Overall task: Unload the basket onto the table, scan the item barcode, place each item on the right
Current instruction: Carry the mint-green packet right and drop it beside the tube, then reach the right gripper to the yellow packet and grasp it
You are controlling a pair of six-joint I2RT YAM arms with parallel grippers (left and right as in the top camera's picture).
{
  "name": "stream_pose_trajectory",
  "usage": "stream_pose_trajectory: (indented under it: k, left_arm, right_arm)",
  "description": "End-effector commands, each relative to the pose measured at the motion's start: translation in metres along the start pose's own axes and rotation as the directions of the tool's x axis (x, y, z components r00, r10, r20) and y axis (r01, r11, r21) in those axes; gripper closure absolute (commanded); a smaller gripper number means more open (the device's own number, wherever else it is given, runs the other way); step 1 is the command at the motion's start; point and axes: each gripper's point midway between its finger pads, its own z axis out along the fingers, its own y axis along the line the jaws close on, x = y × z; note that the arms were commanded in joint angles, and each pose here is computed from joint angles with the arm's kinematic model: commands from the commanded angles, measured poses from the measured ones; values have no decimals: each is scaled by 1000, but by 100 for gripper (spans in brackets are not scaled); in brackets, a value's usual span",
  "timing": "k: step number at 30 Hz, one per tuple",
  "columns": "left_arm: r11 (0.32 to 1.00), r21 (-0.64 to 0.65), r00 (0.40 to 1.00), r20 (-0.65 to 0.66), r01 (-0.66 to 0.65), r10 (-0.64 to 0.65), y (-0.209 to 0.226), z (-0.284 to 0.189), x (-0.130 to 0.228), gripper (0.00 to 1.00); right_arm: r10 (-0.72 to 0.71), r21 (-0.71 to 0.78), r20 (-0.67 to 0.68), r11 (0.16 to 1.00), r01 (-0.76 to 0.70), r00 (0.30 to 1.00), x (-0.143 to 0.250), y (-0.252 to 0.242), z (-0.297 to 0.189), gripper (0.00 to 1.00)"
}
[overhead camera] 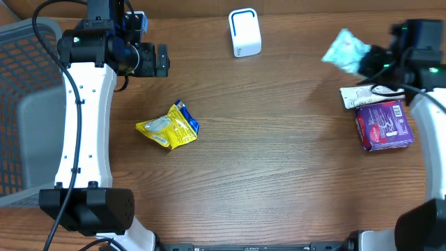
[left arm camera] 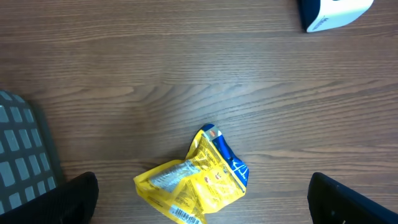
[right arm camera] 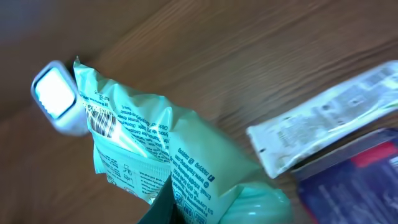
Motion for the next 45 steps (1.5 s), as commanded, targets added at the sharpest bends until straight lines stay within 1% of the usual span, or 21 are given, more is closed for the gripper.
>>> stream_pose_trajectory:
  k: [1, 7, 10, 13, 14, 15, 16, 18, 20, 21, 22, 23, 25, 29, 32, 35, 37, 40, 42, 45]
  left_arm:
    - [1000, -2, 1000, -14, -24, 24, 0, 6, 2, 0]
    - [1000, -2, 1000, -14, -24, 24, 0, 6, 2, 1]
    - [1000, -2, 1000, -14, -24, 24, 0, 6, 2, 0]
    - [1000, -2, 1000, -14, -24, 24, 0, 6, 2, 0]
    - [1000, -2, 1000, -14, -24, 24, 0, 6, 2, 0]
    - [1000, -2, 1000, -14, -24, 24, 0, 6, 2, 1]
    - [1000, -2, 1000, -14, -24, 24, 0, 6, 2, 1]
    - [1000, -2, 1000, -14, -24, 24, 0, 6, 2, 1]
    - [1000, -2, 1000, -14, -24, 24, 0, 6, 2, 0]
    - [1000, -2, 1000, -14, -24, 24, 0, 6, 2, 0]
    - [1000, -2, 1000, -14, -23, 23, 0, 6, 2, 0]
    - [1000, -2, 1000, -14, -23, 23, 0, 6, 2, 0]
    - [1000, -2, 1000, -14, -24, 24, 0, 6, 2, 1]
    - [1000, -2, 1000, -14, -24, 24, 0, 6, 2, 1]
    - [1000, -2, 1000, -14, -24, 24, 0, 6, 2, 0]
    - [1000, -2, 1000, -14, -24, 24, 0, 6, 2, 0]
    - [1000, -2, 1000, -14, -24, 24, 0, 6, 2, 0]
    - [1000, -2, 1000, -14, -24, 24, 0, 6, 2, 1]
    - [1000, -2, 1000, -14, -23, 23, 0, 6, 2, 0]
    - [1000, -2, 1000, -14, -24, 24, 0, 6, 2, 0]
  right_arm:
    - [113, 20, -1, 993, -113, 994, -12, -27, 20, 96]
    - [180, 142, 1, 974, -178, 984, -18, -86, 70, 96]
    - [212, 187, 1, 960, -208, 977, -18, -111, 84, 96]
    - [229, 208, -2, 952, -223, 973, -17, -126, 90, 96]
    - [233, 218, -2, 949, -227, 972, -16, -129, 91, 94]
    - [237, 223, -5, 947, -230, 972, -15, -132, 91, 85]
    - [239, 228, -8, 946, -231, 971, -14, -133, 91, 78]
    - [238, 233, -10, 945, -229, 971, -13, -134, 90, 76]
    - [238, 234, -12, 945, -229, 971, -13, -134, 90, 68]
    - [238, 235, -13, 945, -229, 971, -13, -134, 90, 62]
    - [239, 236, -16, 944, -229, 971, -12, -135, 90, 48]
    - [240, 237, -19, 944, -229, 970, -11, -135, 90, 41]
    - [242, 239, -24, 943, -230, 970, -10, -135, 90, 32]
    - [245, 243, -40, 943, -228, 969, -6, -134, 87, 30]
    - [226, 221, -52, 953, -209, 973, -8, -125, 76, 30]
    - [133, 152, -72, 981, -121, 988, -15, -98, 60, 30]
    - [65, 63, -104, 996, -59, 992, -13, -70, 51, 30]
    - [-58, -120, -180, 992, 37, 982, 8, -15, 45, 30]
    - [-137, -227, -241, 970, 82, 961, 32, 21, 45, 30]
    - [-229, -283, -307, 949, 141, 924, 71, 60, 50, 30]
